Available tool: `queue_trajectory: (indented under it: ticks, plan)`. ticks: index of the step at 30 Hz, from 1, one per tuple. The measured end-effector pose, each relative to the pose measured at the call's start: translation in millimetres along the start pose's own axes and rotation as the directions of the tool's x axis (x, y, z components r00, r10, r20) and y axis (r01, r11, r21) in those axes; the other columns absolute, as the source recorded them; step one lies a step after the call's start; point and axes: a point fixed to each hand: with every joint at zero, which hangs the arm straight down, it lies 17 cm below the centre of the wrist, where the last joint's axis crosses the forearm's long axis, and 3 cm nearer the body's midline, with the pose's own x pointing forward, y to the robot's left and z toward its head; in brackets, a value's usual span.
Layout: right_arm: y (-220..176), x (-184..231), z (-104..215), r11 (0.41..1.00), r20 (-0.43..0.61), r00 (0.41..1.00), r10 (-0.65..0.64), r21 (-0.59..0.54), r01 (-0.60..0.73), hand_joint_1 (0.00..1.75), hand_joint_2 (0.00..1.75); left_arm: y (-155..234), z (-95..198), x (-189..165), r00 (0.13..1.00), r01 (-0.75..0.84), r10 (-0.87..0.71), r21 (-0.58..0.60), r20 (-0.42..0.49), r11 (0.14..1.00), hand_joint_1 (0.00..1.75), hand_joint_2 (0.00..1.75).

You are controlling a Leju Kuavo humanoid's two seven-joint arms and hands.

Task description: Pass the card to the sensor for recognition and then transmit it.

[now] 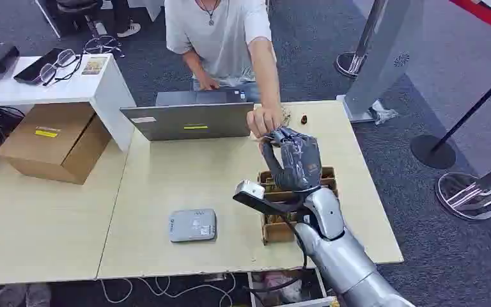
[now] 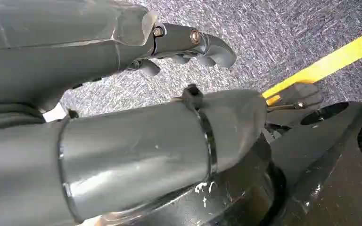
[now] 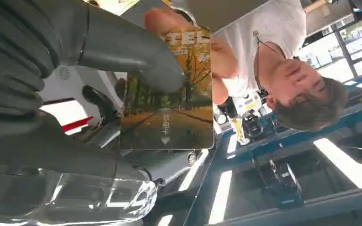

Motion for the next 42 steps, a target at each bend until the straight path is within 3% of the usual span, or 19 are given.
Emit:
queue_trajectory:
  ticks: [9, 20, 42]
  plan:
    - [1.2, 1.1, 2.3, 1.0, 0.001, 1.0, -0.004, 0.003, 0.004, 1.75, 1.75, -0.8, 0.1, 0.5, 1.0, 0.005, -0.005, -0.004, 0.004, 1.0, 0.0, 0.0]
    - [10.5, 5.5, 9.7, 0.976, -0.05, 0.976, -0.211, 0.042, 0.213, 1.75, 1.75, -1.1, 0.2, 0.9, 1.0, 0.013, -0.013, -0.006, 0.008, 1.0, 0.0, 0.0]
    - [32.1, 47.1, 22.5, 0.935, -0.048, 0.942, -0.332, 0.118, 0.336, 1.75, 1.75, -1.6, -0.1, 4.6, 0.999, 0.04, -0.039, -0.015, 0.012, 0.999, 0.0, 0.0]
